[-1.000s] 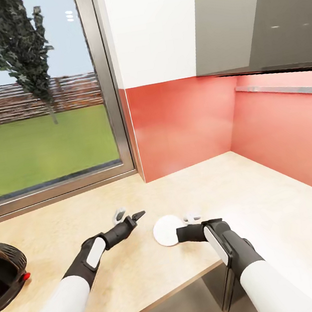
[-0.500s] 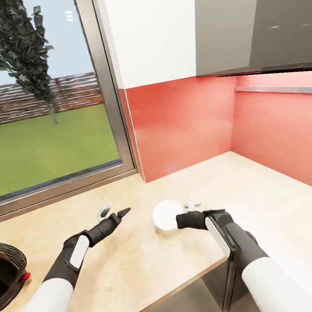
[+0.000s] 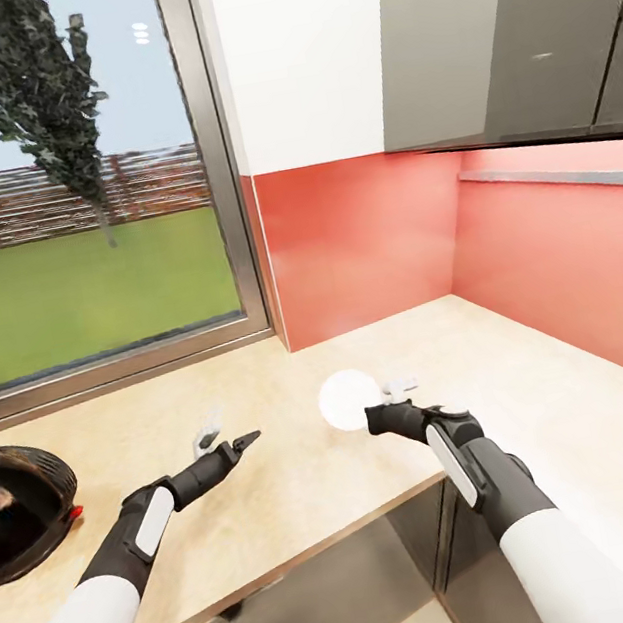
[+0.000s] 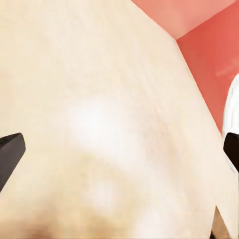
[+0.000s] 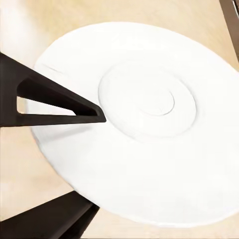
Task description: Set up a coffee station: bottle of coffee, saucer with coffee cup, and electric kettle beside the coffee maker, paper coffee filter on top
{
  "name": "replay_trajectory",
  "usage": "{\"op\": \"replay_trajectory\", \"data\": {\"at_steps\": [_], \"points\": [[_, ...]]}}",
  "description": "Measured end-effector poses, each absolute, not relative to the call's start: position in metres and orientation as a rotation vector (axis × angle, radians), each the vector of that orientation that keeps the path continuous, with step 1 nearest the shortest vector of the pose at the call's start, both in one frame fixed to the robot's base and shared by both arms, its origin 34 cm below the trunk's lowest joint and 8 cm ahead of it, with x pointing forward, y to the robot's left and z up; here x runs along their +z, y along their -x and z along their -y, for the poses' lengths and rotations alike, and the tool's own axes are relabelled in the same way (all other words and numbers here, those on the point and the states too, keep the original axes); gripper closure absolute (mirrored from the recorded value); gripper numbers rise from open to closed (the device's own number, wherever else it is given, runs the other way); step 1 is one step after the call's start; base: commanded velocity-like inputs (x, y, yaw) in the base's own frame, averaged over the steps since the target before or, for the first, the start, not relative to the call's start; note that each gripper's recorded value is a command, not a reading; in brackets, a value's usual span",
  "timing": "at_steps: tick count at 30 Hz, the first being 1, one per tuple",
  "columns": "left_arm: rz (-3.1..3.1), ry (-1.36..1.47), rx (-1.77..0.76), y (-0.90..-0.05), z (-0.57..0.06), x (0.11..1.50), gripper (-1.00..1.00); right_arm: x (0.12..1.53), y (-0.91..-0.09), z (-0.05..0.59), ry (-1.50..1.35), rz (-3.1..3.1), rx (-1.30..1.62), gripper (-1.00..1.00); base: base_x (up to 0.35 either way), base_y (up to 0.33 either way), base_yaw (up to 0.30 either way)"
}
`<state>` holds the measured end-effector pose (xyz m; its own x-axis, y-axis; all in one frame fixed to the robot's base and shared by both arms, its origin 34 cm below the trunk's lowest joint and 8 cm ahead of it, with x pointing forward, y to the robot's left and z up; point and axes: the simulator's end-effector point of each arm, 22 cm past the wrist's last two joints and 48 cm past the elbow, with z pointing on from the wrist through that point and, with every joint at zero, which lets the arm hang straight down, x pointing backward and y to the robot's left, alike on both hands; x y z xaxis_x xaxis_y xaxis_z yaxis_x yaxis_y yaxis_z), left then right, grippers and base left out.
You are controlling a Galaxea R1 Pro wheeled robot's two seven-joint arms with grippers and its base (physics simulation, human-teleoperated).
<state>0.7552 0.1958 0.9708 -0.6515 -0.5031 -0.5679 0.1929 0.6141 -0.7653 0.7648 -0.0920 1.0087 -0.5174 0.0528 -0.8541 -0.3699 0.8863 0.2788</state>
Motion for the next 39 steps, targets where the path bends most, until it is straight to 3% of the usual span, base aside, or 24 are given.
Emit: {"op": "replay_trajectory", "data": {"at_steps": [14, 39], "points": [[-2.032, 0.249, -1.089, -0.749, -0.192, 0.963, -1.0, 1.015, -0.767, 0.095, 0.23, -2.033, 0.528, 1.0, -0.336, 0.0, 0.008], [-2.013, 0.23, -1.252, -0.693, -0.171, 0.938, -1.0, 1.029, -0.767, 0.095, 0.235, -2.012, 0.525, 1.0, -0.337, 0.0, 0.226]]}}
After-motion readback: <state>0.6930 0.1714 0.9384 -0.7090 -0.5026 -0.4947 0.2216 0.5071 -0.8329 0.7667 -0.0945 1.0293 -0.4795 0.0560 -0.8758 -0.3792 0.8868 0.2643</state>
